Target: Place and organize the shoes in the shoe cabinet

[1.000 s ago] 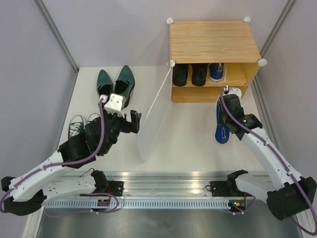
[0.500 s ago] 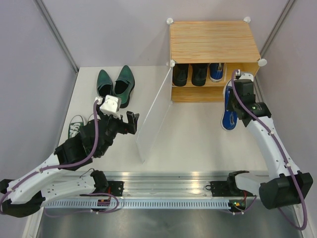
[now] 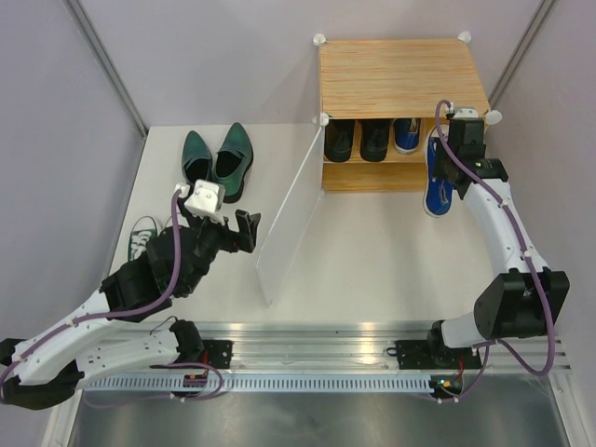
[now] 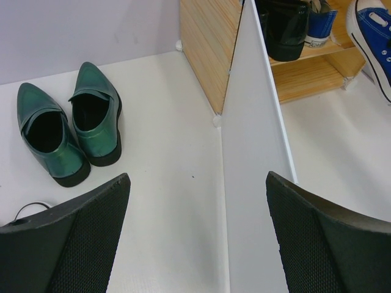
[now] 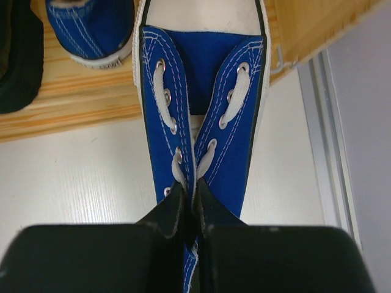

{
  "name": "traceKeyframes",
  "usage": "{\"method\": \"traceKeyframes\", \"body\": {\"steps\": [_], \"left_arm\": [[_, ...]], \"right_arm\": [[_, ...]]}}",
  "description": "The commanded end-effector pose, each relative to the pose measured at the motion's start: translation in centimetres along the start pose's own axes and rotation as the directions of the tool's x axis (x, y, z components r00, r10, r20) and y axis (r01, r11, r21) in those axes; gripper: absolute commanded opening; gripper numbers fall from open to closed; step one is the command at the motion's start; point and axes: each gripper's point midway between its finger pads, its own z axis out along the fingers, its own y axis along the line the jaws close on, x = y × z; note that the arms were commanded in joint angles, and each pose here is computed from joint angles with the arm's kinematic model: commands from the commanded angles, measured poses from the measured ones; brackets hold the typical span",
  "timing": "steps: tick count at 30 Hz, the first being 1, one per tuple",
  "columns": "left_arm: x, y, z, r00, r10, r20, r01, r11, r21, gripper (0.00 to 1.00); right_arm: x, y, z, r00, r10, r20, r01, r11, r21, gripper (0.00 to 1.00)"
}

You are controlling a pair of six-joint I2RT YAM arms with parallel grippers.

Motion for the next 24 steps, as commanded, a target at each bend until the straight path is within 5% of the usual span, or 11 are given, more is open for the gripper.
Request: {"method": "traceKeyframes", "body": {"steps": [1,24], "left_arm": [[-0.6,-0.5,0.1,1.0,0.013,0.024,-0.014,1.0,0.028,0.94],[0.7,-0.7,1.2,0.998,0.066,-0.014,-0.066,0.998,0.001,0.94]], "right_arm": [[-6.9,-0.3,-0.6,0.98,-0.007,0.201,0.008,1.0,-0.004,0.01],[-11.2,-1.6,5.0,0.935,0.0,0.353,-0.001,1.0,0.002,0.01]]}}
